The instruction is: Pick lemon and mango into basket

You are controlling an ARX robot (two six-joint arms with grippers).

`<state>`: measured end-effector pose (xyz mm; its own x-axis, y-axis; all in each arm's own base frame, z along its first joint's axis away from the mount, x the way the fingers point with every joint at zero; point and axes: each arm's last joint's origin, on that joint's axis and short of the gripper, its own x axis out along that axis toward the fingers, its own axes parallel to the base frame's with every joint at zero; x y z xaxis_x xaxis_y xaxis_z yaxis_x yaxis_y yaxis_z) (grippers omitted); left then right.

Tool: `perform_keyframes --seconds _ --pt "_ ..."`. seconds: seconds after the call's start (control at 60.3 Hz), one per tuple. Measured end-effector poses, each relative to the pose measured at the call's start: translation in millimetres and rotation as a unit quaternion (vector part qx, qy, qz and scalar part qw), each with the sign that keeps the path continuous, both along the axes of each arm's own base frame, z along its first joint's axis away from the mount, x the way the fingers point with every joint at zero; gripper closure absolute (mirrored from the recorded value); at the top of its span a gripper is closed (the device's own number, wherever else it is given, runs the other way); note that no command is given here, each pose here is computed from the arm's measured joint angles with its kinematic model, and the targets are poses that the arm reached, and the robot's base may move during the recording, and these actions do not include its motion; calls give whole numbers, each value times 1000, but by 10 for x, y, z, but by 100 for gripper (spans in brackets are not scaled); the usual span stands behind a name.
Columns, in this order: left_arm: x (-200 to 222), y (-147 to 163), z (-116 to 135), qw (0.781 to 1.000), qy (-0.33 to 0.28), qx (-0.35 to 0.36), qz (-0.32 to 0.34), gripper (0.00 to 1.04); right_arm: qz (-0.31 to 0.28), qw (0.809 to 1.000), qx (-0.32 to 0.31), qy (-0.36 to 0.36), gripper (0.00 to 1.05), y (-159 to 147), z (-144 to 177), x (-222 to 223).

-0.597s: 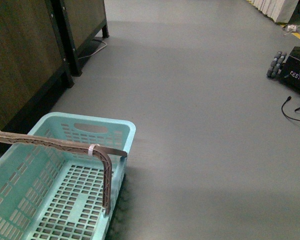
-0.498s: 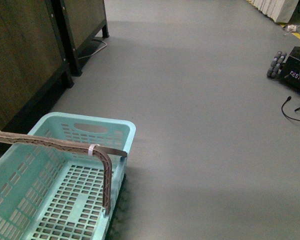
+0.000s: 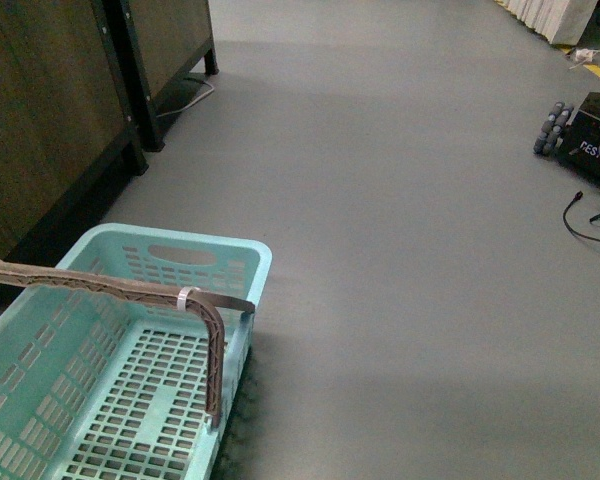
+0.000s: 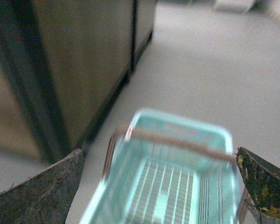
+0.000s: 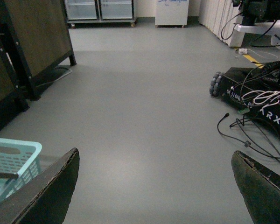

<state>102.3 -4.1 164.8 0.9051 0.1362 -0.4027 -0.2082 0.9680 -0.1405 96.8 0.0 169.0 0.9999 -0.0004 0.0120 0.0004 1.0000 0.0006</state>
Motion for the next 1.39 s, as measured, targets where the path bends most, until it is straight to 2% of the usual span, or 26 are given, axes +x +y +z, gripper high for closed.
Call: perform_keyframes --seconds 0.083,0.249,0.348,0.448,0.564,0.846,1.045,1.227,1.393 --pt "94 -52 -27 998 32 -54 10 7 0 1000 0 0 9 0 0 0" --pt "369 -82 62 983 28 -181 19 7 0 1000 0 0 9 0 0 0" --pt "571 -20 41 963 32 -259 71 7 0 1000 0 0 9 0 0 0" --pt "763 82 -92 936 53 -318 140 7 0 1000 0 0 9 0 0 0" --pt "926 130 -160 923 65 -342 163 7 0 1000 0 0 9 0 0 0" --pt "1216 221 -281 913 68 -366 169 7 0 1000 0 0 9 0 0 0" --pt "1483 276 -541 902 92 -378 190 7 0 1000 0 0 9 0 0 0" --pt "1716 220 -753 891 115 -391 201 7 0 1000 0 0 9 0 0 0" --pt "2027 47 -871 885 127 -401 201 7 0 1000 0 0 9 0 0 0"
